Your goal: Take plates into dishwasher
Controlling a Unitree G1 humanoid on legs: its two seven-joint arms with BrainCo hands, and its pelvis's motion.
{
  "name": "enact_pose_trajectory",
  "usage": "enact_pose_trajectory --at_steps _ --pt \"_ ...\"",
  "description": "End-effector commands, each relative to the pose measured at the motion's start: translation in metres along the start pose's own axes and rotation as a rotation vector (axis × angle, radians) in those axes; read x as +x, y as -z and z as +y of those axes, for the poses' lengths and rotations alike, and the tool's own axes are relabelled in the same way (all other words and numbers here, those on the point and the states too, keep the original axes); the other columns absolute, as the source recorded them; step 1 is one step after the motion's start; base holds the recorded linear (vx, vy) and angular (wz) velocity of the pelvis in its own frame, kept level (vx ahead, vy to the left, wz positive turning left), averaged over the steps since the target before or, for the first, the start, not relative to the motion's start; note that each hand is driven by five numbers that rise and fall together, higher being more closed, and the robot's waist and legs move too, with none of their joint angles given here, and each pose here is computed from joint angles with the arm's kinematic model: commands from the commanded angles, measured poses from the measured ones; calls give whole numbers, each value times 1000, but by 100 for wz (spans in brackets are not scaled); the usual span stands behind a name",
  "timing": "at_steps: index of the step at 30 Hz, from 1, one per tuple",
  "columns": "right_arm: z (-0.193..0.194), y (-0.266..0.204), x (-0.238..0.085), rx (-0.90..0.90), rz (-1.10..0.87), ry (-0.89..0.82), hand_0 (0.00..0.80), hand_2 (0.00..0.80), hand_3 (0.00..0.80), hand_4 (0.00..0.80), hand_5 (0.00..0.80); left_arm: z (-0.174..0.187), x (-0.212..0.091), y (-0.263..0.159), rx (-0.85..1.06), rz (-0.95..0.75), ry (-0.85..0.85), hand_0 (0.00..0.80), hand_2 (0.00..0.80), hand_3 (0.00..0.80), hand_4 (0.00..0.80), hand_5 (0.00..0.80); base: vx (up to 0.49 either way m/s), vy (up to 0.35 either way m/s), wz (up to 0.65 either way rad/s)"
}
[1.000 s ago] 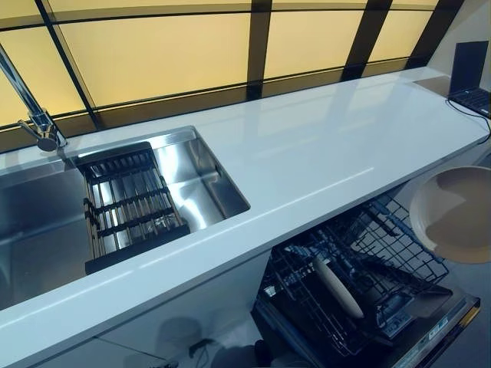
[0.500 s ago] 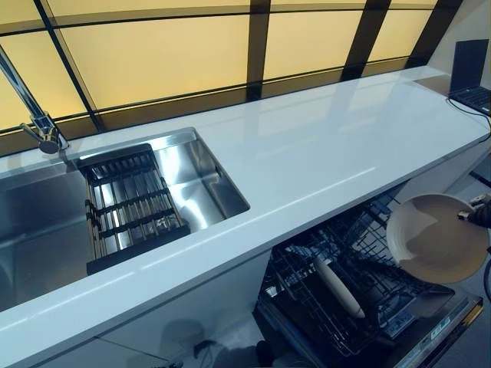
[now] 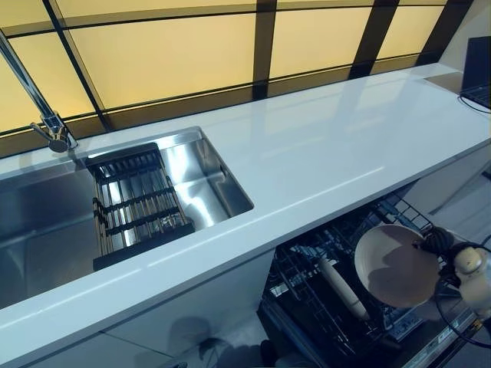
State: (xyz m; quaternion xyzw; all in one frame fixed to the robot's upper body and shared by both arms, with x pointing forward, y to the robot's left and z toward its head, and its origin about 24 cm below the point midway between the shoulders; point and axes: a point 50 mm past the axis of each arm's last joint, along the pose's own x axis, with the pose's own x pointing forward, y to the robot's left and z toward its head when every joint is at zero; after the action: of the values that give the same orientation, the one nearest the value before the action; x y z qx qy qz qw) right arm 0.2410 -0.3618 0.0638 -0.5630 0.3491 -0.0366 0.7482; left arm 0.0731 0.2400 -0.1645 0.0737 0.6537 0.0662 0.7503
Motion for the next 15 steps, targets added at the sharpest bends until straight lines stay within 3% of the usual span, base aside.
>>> enact_pose_trajectory --at_steps 1,5,15 --pt "-27 -21 10 -100 33 228 800 800 800 800 800 16 -1 -10 40 -20 -54 0 0 0 0 0 2 1 4" --pt "-22 -20 13 -224 105 347 800 800 800 800 800 13 -1 -11 66 -27 -44 0 0 0 0 0 -2 6 4" --pt "3 -27 13 -480 167 460 800 800 800 800 800 4 -1 -15 101 -37 -18 0 0 0 0 0 7 13 10"
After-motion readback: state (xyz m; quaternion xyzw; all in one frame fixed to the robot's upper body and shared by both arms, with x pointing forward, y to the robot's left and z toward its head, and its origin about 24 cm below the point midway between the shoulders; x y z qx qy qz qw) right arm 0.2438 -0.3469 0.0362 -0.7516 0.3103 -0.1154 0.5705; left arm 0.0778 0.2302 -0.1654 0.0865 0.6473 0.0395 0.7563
